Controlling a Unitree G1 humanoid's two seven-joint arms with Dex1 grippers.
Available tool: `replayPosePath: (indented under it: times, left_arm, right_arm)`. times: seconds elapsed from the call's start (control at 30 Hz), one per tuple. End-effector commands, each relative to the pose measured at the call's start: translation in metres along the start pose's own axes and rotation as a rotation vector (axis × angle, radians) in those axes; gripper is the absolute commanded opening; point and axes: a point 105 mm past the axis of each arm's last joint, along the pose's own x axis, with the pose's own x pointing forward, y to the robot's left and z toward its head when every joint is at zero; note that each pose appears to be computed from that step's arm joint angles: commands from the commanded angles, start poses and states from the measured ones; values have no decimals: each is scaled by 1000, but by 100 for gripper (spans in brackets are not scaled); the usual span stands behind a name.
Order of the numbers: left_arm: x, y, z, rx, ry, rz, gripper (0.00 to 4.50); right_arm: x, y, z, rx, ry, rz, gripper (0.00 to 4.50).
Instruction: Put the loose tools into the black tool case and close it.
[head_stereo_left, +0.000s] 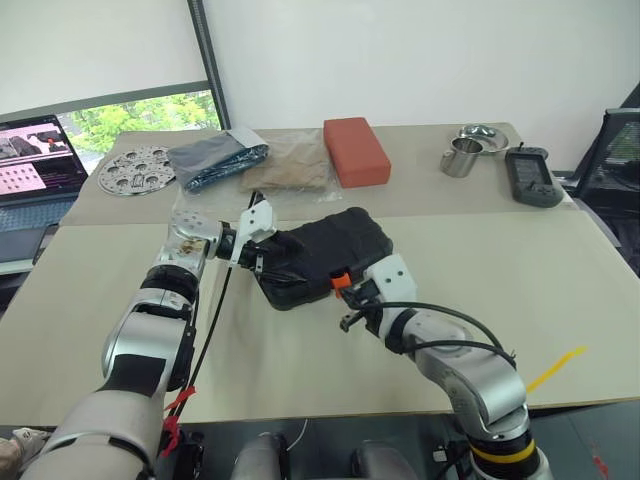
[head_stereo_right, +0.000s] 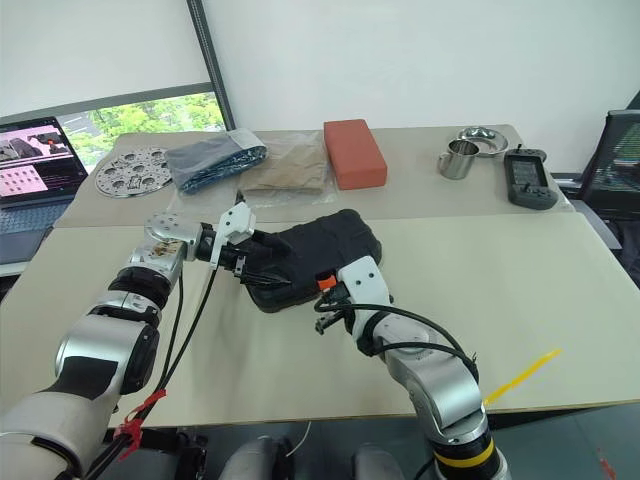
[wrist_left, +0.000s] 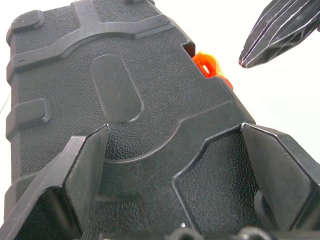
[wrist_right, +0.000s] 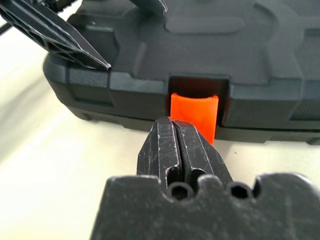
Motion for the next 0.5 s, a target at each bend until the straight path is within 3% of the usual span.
replayPosePath:
  times: [0.03, 0.5]
  left_arm:
    - [6, -16, -35, -91, 97, -49, 450]
    - [7, -17, -35, -93, 96, -55, 450]
  right_arm:
    - [1, 1, 13, -25, -46, -13, 8]
    - [10, -5, 12, -59, -29, -63, 8]
